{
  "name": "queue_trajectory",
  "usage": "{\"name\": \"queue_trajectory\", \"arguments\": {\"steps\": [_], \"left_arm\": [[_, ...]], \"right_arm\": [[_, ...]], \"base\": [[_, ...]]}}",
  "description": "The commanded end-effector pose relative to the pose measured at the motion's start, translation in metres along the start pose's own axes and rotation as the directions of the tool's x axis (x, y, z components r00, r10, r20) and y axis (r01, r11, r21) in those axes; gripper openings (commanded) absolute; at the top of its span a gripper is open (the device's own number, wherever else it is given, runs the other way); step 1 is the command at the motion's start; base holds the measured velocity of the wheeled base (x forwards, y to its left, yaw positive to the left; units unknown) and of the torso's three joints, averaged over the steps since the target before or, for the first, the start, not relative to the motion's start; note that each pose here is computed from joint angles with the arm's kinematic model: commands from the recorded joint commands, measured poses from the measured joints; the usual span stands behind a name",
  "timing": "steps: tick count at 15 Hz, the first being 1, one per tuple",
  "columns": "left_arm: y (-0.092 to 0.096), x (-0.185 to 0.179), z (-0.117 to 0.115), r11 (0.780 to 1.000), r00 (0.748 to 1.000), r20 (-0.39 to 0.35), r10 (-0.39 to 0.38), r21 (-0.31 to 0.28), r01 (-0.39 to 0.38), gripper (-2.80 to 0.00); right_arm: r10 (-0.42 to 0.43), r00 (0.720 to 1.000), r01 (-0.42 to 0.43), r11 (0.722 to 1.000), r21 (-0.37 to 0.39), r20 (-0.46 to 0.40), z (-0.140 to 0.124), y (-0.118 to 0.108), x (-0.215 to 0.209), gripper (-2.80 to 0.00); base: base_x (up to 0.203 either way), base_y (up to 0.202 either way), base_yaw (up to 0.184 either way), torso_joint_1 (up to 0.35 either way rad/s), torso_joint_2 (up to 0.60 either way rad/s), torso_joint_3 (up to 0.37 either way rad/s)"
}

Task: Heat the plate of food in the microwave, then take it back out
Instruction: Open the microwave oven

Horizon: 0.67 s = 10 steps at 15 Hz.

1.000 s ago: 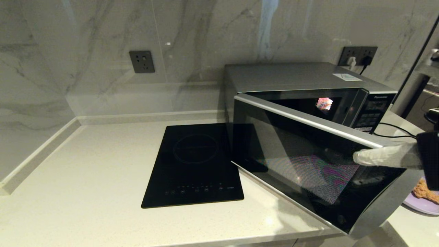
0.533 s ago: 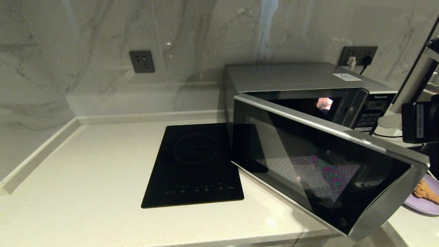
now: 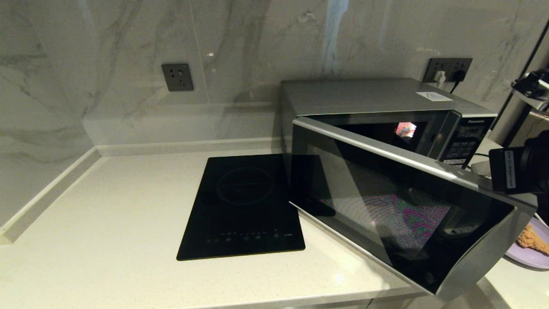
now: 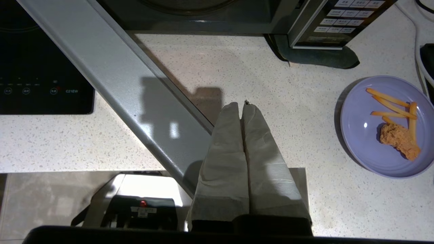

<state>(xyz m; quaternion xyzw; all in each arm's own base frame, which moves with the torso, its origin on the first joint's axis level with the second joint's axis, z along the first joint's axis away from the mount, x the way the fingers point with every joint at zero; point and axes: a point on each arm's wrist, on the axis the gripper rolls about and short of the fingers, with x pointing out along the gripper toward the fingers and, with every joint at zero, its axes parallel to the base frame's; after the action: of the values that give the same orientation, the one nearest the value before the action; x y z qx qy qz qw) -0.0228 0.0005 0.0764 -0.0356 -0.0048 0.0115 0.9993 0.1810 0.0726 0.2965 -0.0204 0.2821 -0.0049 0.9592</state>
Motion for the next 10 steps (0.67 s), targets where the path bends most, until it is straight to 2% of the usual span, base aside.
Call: {"name": "queue_trajectory", "arguments": {"steps": [1, 5, 10], "left_arm": [[0.000, 0.000, 0.000, 1.000, 1.000, -0.001, 0.001, -0.001, -0.001, -2.80], [0.000, 0.000, 0.000, 1.000, 1.000, -0.001, 0.001, -0.001, -0.001, -2.80], [0.000, 0.000, 0.000, 1.000, 1.000, -0.001, 0.001, -0.001, -0.001, -2.80]], "right_arm": [[0.005, 1.000, -0.005, 1.000, -0.009, -0.014, -0.004, 0.000, 0.000, -2.80], [0.052, 0.998, -0.053, 0.998, -0.038, -0.026, -0.013, 0.005, -0.007, -2.80], [0.206, 0.978, -0.209, 0.971, -0.116, -0.035, -0.030, 0.022, -0.027, -2.80]], "base": [[0.000, 0.000, 0.000, 0.000, 0.00, 0.000], [0.000, 0.000, 0.000, 0.000, 0.00, 0.000], [0.000, 0.000, 0.000, 0.000, 0.00, 0.000]]}}
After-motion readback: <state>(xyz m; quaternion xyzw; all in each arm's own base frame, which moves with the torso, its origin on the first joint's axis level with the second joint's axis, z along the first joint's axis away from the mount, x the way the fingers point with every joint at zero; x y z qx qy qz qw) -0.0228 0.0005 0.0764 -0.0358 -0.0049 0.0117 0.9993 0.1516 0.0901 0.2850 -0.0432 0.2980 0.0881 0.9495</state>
